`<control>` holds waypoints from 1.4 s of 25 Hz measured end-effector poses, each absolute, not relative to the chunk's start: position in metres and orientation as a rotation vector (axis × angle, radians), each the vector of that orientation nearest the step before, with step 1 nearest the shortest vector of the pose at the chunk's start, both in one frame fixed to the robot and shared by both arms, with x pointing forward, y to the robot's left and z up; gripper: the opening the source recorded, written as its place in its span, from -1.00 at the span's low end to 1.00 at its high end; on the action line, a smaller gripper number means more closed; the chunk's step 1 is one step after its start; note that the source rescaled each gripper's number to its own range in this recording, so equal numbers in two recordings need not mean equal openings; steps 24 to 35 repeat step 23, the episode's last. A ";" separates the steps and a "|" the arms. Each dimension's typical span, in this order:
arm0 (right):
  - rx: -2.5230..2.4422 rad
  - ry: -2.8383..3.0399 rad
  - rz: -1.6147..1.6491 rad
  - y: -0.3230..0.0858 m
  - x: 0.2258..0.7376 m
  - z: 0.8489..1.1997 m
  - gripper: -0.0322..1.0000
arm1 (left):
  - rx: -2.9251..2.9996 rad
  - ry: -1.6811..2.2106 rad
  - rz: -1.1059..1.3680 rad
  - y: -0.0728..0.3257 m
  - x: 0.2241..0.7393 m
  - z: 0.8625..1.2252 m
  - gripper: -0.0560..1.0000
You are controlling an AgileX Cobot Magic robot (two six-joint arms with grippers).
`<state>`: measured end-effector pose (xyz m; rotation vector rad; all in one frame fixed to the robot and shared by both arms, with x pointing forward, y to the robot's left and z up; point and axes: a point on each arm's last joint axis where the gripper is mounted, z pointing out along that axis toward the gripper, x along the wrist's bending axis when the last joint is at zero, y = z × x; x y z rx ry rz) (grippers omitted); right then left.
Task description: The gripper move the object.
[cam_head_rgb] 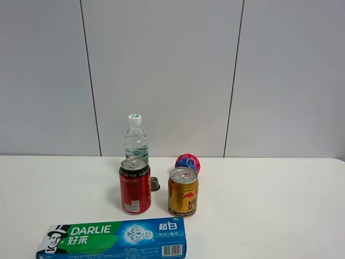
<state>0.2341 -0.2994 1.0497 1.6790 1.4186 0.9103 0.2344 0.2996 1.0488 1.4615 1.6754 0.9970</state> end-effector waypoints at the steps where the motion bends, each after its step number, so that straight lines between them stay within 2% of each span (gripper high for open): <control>1: 1.680 1.418 0.911 -0.299 0.234 1.050 0.66 | 1.461 1.675 0.997 0.300 0.234 1.049 1.00; 35: 1.680 1.418 0.911 -0.299 0.234 1.050 0.66 | 1.461 1.675 0.997 0.300 0.234 1.049 1.00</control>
